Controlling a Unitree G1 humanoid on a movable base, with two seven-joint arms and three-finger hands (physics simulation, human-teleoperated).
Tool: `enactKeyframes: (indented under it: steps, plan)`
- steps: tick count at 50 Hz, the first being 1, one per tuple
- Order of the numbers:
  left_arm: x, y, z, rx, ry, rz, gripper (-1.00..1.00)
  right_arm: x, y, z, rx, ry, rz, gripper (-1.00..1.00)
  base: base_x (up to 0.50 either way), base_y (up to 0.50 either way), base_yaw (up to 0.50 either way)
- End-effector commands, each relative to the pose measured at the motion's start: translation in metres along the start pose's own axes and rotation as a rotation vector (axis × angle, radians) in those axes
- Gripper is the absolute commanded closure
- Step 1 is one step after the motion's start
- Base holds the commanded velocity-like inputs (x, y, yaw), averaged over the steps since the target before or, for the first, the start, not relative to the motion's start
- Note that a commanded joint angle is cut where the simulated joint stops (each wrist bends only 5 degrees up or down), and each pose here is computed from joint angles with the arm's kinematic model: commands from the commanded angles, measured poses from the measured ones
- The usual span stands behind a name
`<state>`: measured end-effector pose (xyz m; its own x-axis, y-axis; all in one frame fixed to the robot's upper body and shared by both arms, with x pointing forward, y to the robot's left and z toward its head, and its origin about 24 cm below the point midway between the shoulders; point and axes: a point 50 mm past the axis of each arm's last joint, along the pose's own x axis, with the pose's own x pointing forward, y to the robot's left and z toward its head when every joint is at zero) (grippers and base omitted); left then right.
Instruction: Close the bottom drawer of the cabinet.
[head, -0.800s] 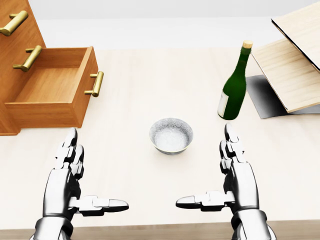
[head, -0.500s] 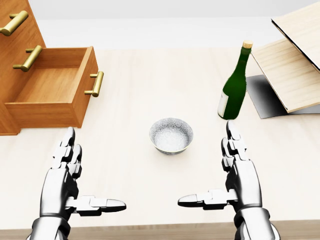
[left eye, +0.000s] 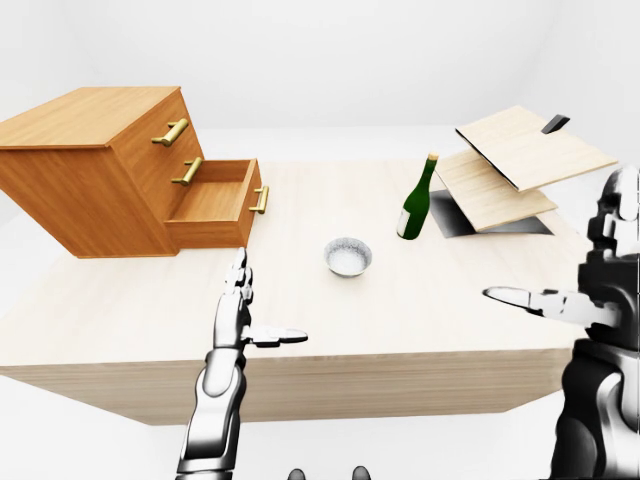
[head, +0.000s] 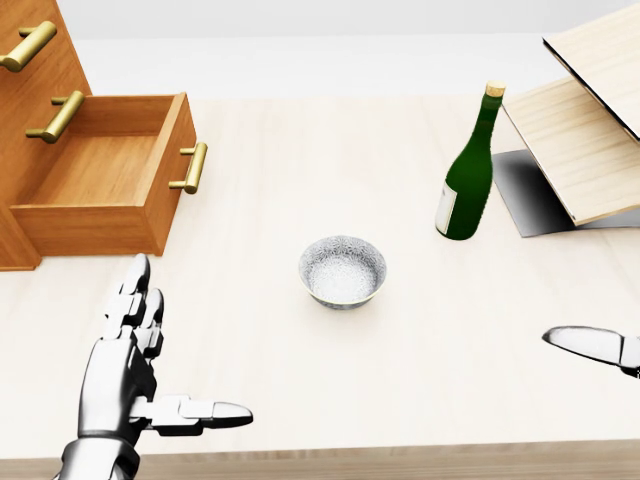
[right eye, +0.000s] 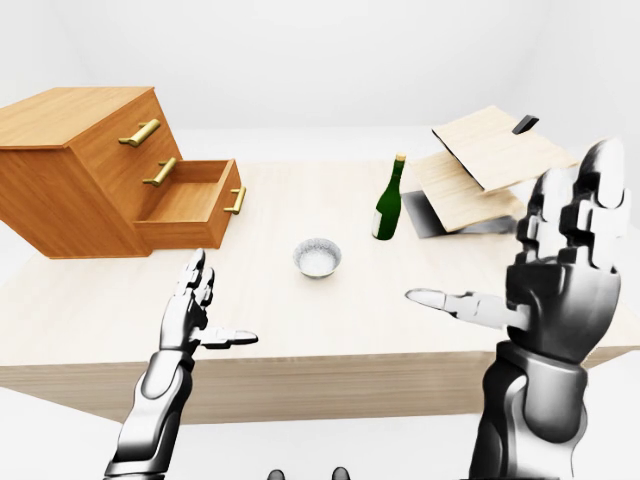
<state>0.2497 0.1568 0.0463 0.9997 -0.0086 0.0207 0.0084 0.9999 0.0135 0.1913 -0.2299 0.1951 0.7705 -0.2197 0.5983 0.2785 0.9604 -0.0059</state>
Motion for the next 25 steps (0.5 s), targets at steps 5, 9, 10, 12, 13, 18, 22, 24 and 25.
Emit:
enactKeyframes:
  steps: [5, 9, 10, 12, 13, 18, 22, 24, 25]
  plan:
    - [-0.003, -0.003, 0.002, 0.006, -0.008, -0.008, -1.0, -0.027, -0.067, 0.115, -0.078, -0.465, -0.232, -1.0, 0.0, 0.0, 0.0]
    - [-0.002, -0.002, 0.002, 0.004, -0.008, -0.006, -1.0, -0.032, -0.074, 0.123, -0.057, -0.473, -0.254, -1.0, 0.0, 0.0, 0.0]
    - [-0.002, -0.002, 0.002, 0.005, -0.008, -0.006, -1.0, -0.032, -0.074, 0.123, -0.055, -0.467, -0.254, -1.0, 0.0, 0.0, 0.0]
    - [-0.002, -0.002, 0.003, 0.005, -0.008, -0.006, -1.0, -0.032, -0.074, 0.123, -0.052, -0.459, -0.257, -1.0, 0.0, 0.0, 0.0]
    - [-0.002, -0.002, 0.002, 0.005, -0.009, -0.006, -1.0, -0.032, -0.075, 0.123, -0.049, -0.457, -0.259, -1.0, 0.0, 0.0, 0.0]
    - [-0.002, -0.002, 0.004, 0.004, -0.009, -0.004, -1.0, -0.032, -0.076, 0.126, -0.027, -0.448, -0.263, -1.0, 0.0, 0.0, 0.0]
    - [-0.002, -0.003, 0.002, 0.006, -0.006, -0.007, -1.0, -0.032, -0.077, 0.128, -0.015, -0.458, -0.27, -1.0, 0.0, 0.0, 0.0]
    - [-0.003, -0.004, 0.002, 0.007, -0.007, -0.01, -1.0, -0.032, -0.077, 0.127, -0.009, -0.455, -0.269, -1.0, 0.0, 0.0, 0.0]
    - [-0.003, -0.004, 0.002, 0.007, -0.008, -0.011, -1.0, -0.031, -0.076, 0.126, -0.007, -0.451, -0.268, -1.0, 0.0, 0.0, 0.0]
